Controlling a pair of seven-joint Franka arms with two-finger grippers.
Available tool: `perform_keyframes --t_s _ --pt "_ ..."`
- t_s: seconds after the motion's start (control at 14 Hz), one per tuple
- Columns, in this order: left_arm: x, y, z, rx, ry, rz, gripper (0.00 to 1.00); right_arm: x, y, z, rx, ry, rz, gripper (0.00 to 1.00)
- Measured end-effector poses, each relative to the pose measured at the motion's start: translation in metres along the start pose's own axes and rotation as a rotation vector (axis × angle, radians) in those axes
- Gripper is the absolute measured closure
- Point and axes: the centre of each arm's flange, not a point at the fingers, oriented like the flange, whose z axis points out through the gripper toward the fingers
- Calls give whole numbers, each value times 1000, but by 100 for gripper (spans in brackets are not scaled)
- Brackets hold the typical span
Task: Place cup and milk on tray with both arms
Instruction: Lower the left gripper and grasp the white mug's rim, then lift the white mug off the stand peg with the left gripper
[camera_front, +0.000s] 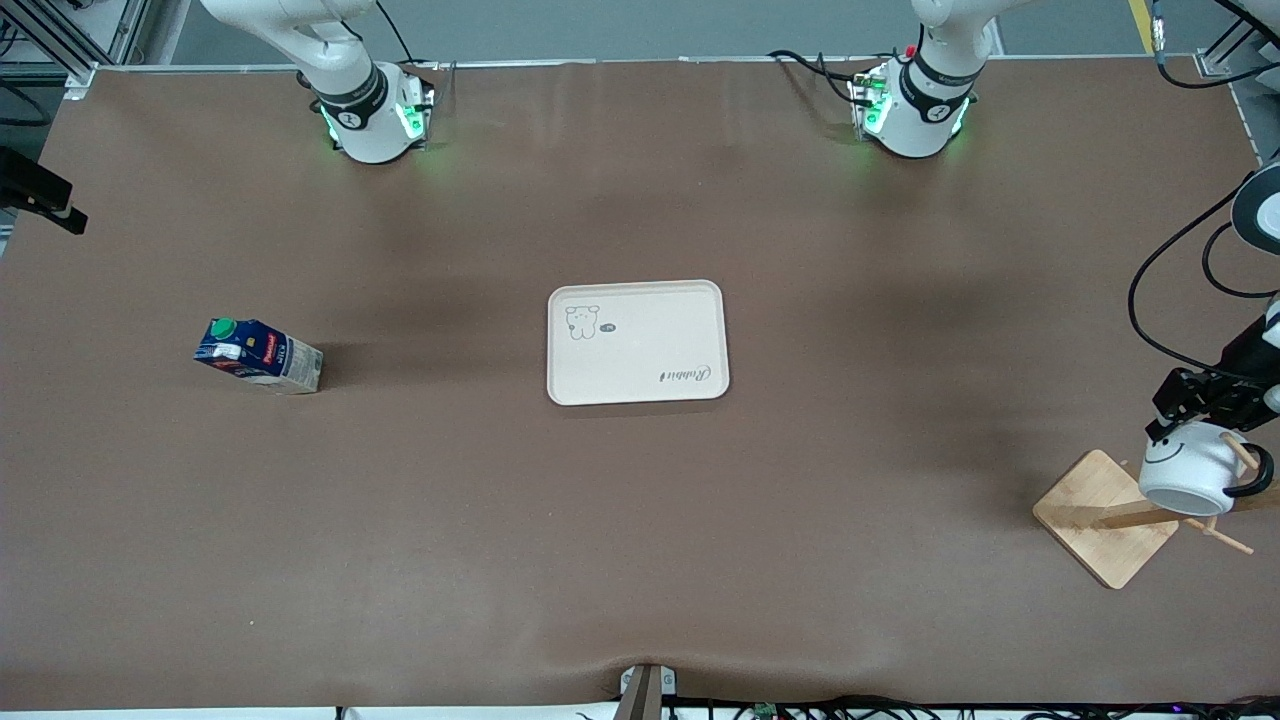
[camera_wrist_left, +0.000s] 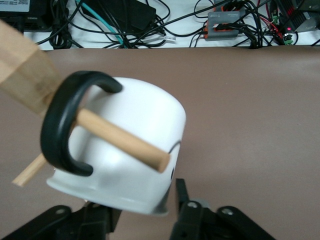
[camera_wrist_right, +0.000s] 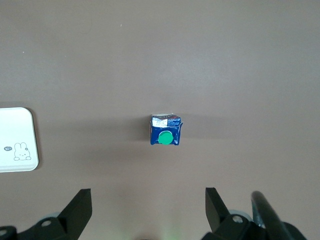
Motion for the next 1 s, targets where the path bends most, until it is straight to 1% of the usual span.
perform_keyframes --t_s 0.14,0.21,0.29,0.43,0.64,0.79,1.0 --pt "4 12 3 -12 0 18 76 0 0 0 0 0 0 0" --pt "7 19 4 -20 2 29 88 0 0 0 0 0 0 0" --pt "11 25 3 -24 7 40 91 0 0 0 0 0 0 0" --pt "17 39 -3 -35 14 49 91 0 1 0 0 0 2 0" --pt "20 63 -15 -63 -25 11 91 0 2 0 0 0 5 0" --pt "29 101 -25 -63 -56 10 91 0 3 0 0 -1 5 0" --pt "37 173 -32 -53 -121 -46 91 0 3 1 0 -1 5 0"
